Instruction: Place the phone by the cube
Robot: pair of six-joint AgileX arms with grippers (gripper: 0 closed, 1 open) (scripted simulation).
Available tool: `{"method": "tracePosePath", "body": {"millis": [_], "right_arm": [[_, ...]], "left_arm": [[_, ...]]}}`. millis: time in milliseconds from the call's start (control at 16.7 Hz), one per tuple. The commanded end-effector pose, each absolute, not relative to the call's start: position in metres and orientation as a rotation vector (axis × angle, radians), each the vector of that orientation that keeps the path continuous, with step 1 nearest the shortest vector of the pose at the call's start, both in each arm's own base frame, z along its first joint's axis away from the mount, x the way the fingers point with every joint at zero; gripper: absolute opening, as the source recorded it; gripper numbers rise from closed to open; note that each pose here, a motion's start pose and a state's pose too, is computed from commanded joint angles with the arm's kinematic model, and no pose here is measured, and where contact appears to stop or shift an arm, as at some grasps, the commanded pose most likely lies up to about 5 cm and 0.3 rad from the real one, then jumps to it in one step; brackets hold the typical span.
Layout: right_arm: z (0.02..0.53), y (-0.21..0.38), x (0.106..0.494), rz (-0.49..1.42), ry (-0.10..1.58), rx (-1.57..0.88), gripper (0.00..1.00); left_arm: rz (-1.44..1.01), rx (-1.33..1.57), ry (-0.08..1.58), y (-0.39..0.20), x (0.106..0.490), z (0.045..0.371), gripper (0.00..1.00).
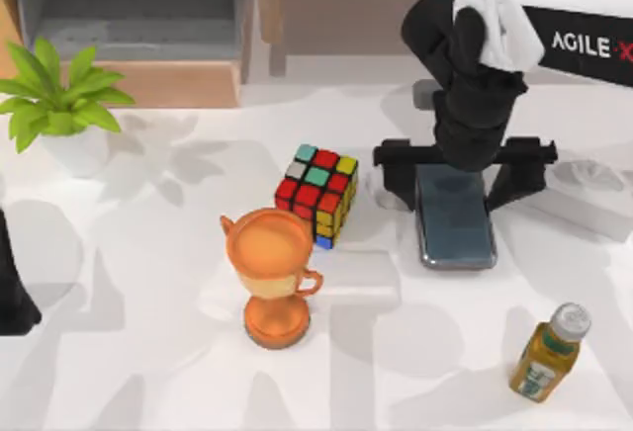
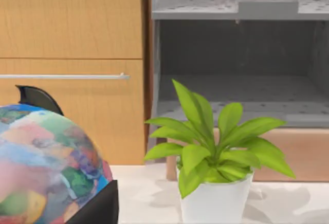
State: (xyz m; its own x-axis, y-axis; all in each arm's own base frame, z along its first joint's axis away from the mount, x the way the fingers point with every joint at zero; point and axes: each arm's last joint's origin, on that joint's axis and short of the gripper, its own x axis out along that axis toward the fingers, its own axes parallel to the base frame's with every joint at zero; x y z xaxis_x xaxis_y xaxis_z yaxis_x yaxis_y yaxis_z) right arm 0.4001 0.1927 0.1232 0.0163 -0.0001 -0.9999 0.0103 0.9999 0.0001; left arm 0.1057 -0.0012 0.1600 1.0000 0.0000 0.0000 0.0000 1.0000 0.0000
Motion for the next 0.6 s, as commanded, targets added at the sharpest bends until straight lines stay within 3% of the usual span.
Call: {"method": "tracePosePath", "body": {"millis": [240,600], "right_arm": [[0.1232,0.1927,0.4001,-0.008,1.555,0.008,0.98],[0.1232,0.1927,0.4001,-0.008,1.555,0.008,1.00]], "left_arm": [[0.000,0.000,0.000,-0.0012,0.1057,0.1600,1.00],[0.000,0.000,0.000,-0.0012,0.1057,0.1600,1.00]]}}
